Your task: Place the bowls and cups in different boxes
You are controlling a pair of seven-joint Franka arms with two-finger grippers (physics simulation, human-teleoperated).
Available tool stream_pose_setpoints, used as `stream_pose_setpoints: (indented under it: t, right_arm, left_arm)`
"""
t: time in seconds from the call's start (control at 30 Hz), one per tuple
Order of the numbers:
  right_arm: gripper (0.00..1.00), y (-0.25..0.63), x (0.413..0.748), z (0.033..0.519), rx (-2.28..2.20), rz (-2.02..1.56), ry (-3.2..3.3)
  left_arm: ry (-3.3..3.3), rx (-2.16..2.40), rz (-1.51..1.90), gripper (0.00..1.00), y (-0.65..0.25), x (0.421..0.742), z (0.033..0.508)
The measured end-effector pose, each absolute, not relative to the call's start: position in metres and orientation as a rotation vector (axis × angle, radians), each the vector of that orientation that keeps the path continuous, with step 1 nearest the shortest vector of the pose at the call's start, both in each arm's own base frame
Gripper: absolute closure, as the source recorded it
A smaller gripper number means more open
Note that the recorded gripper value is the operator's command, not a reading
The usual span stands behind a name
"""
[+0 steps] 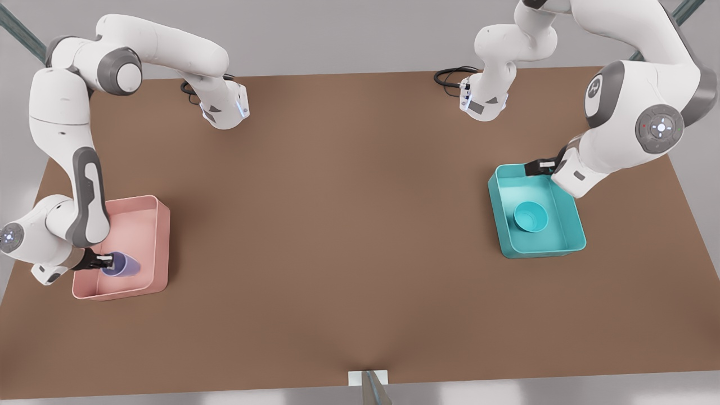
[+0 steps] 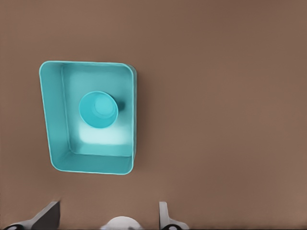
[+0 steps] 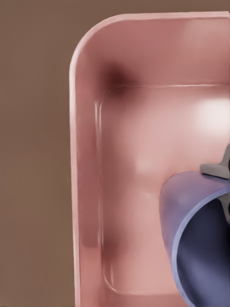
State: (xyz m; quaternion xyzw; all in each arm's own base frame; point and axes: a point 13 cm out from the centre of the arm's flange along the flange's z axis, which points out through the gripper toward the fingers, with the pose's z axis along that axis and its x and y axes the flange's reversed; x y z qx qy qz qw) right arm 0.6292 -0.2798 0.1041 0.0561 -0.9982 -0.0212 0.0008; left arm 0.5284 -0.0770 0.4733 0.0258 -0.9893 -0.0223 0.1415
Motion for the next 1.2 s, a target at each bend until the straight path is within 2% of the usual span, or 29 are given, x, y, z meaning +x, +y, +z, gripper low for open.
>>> stream_pose_setpoints:
  t: [0.03, 0.07, 0.27, 0.43, 0.53, 0.63, 0.73, 0.8, 0.87, 0.9, 1.07, 1.13, 1.2]
  right_arm:
    - [0.44, -0.279, 0.629, 0.103, 0.194, -0.068, -3.133]
    - [0.0, -0.279, 0.629, 0.101, 0.209, -0.069, -3.132]
    - [0.0, -0.285, 0.63, 0.1, 0.246, -0.032, -3.131]
    - [0.0, -0.282, 0.632, 0.123, 0.275, -0.06, -3.147]
    - [0.0, -0.282, 0.629, 0.16, 0.299, -0.071, -3.149]
    - [0.0, -0.268, 0.631, 0.227, 0.364, -0.057, -3.163]
    - [0.0, -0.205, 0.656, 0.301, 0.543, -0.034, -3.161]
    - [0.0, -0.15, 0.66, 0.312, 0.623, -0.07, -3.103]
    - [0.0, -0.098, 0.651, 0.307, 0.652, -0.089, -3.025]
    - [0.0, -0.084, 0.645, 0.321, 0.641, -0.084, -3.014]
    - [0.0, -0.049, 0.58, 0.437, 0.521, -0.037, -3.071]
    - [0.0, -0.041, 0.554, 0.443, 0.464, -0.039, -3.051]
    - [0.0, -0.034, 0.545, 0.444, 0.417, -0.039, -3.037]
  left_arm:
    - [-2.849, 0.065, -0.064, 0.0, -0.077, 0.527, 0.473]
    - [-2.843, 0.056, -0.064, 0.0, -0.077, 0.526, 0.471]
    - [-2.824, 0.014, -0.061, 0.0, -0.077, 0.522, 0.47]
    - [-2.817, -0.011, -0.058, 0.0, -0.076, 0.52, 0.469]
    - [-2.814, -0.016, -0.056, 0.0, -0.073, 0.52, 0.469]
    - [-2.812, -0.023, -0.054, 0.0, -0.072, 0.52, 0.469]
    - [-2.812, -0.031, -0.053, 0.0, -0.072, 0.52, 0.469]
    - [-2.812, -0.034, -0.052, 0.0, -0.071, 0.52, 0.469]
    - [-2.811, -0.038, -0.052, 0.0, -0.071, 0.52, 0.469]
    - [-2.81, -0.039, -0.051, 0.0, -0.071, 0.52, 0.469]
    - [-2.81, -0.047, -0.05, 0.0, -0.07, 0.52, 0.469]
    - [-2.81, -0.05, -0.049, 0.0, -0.07, 0.52, 0.469]
    - [-2.81, -0.052, -0.049, 0.0, -0.07, 0.521, 0.469]
